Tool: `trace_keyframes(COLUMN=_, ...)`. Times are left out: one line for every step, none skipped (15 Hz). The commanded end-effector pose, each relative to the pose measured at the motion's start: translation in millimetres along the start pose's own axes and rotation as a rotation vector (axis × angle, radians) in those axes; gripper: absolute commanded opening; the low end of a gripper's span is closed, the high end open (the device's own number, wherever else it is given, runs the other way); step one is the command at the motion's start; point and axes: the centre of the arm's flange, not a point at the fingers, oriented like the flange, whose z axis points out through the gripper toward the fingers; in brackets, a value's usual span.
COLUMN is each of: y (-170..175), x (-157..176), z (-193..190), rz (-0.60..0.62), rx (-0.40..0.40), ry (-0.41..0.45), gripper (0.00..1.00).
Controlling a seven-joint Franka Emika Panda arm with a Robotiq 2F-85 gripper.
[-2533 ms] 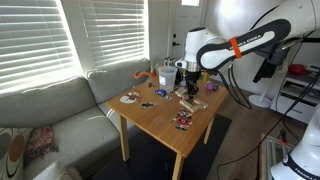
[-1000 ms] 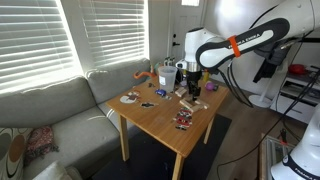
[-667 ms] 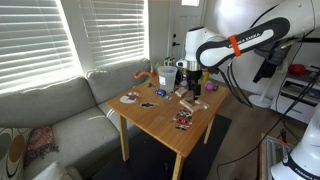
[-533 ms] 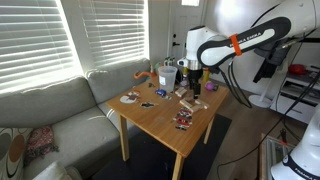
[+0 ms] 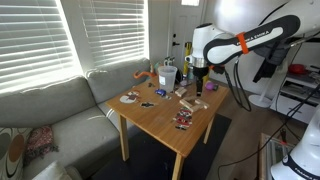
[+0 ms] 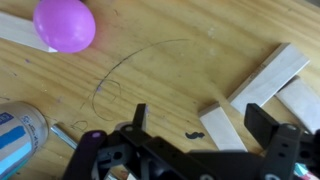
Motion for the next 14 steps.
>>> trace_keyframes(y=-0.9, x=0.9, z=1.0, rz=-0.002, rx=0.001, ry=-0.002, gripper=1.00)
trace_keyframes(y=-1.0, x=1.2, z=1.9, rz=-0.003, rx=0.001, ry=-0.003, gripper=1.00)
trace_keyframes(y=-1.0, x=1.2, z=1.9, rz=-0.003, rx=0.001, ry=-0.003, gripper=1.00)
trace_keyframes(y=6.9, x=-2.4, z=3.6, rz=0.076, rx=0.009, ry=-0.030, gripper=1.00)
trace_keyframes(y=11.2, x=-8.5, z=3.6, rz=0.103, rx=0.025, ry=-0.027, gripper=1.00)
trace_keyframes(y=16.5, x=-18.4, z=2.4, rz=0.146, rx=0.030, ry=-0.035, gripper=1.00)
trace_keyframes(y=21.9, x=-28.0, z=1.7, rz=0.182, rx=0.034, ry=-0.038, gripper=1.00)
trace_keyframes(y=27.9, x=-38.1, z=1.2, rz=0.210, rx=0.038, ry=-0.038, gripper=1.00)
trace_keyframes(y=34.1, x=-47.9, z=0.2, rz=0.245, rx=0.037, ry=-0.038, gripper=1.00)
trace_keyframes(y=40.0, x=-57.4, z=-1.1, rz=0.267, rx=0.035, ry=-0.025, gripper=1.00)
trace_keyframes(y=45.5, x=-65.3, z=-2.9, rz=0.291, rx=0.030, ry=-0.018, gripper=1.00)
trace_keyframes(y=50.9, x=-74.0, z=-3.8, rz=0.308, rx=0.024, ry=-0.012, gripper=1.00)
trace_keyframes(y=56.3, x=-82.0, z=-3.1, rz=0.322, rx=0.023, ry=-0.008, gripper=1.00)
trace_keyframes(y=60.3, x=-88.8, z=-3.0, rz=0.339, rx=0.022, ry=-0.004, gripper=1.00)
